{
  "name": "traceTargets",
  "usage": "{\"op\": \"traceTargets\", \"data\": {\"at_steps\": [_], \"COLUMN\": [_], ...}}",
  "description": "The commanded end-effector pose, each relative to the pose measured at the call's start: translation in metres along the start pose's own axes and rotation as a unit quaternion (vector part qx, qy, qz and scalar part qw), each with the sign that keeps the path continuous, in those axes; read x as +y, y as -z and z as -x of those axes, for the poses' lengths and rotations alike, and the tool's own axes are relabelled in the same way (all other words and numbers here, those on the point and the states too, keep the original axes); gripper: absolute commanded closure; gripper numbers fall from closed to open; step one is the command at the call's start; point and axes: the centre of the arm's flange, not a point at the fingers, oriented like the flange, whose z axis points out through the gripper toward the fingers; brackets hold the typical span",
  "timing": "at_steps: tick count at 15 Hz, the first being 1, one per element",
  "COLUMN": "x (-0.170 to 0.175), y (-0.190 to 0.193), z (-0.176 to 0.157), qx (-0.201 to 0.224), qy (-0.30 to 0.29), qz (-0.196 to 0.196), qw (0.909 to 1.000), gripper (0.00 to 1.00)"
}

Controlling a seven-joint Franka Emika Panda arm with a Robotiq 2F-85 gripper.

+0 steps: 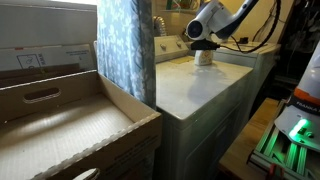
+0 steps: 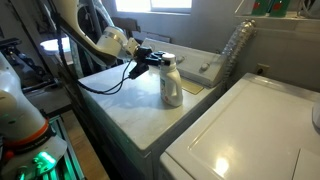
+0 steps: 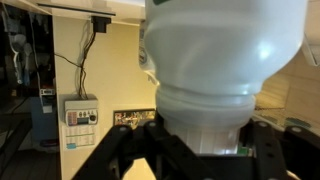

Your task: Flip the white lid, pick up the white lid and place it on the detergent the right way up

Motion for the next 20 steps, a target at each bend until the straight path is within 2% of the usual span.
{"op": "traceTargets", "data": {"at_steps": [1,2,6,11,15,20], "x": [0.009,0.011,0.019,0.033,0.051,0.075], "y": [-0.002,-0.002,0.001,0.005,0.004,0.000], "z": [0.004,-0.001,-0.035,-0.099,-0.153,-0.192], "qx": [0.001,0.002,-0.015,-0.090,-0.198,-0.310], "qy": [-0.008,-0.008,-0.022,-0.057,-0.051,-0.010], "qz": [0.002,0.004,-0.001,-0.022,-0.039,-0.078], "qw": [1.0000,1.0000,0.9997,0.9940,0.9780,0.9475], "gripper": [0.05,0.01,0.00,0.00,0.00,0.00]}}
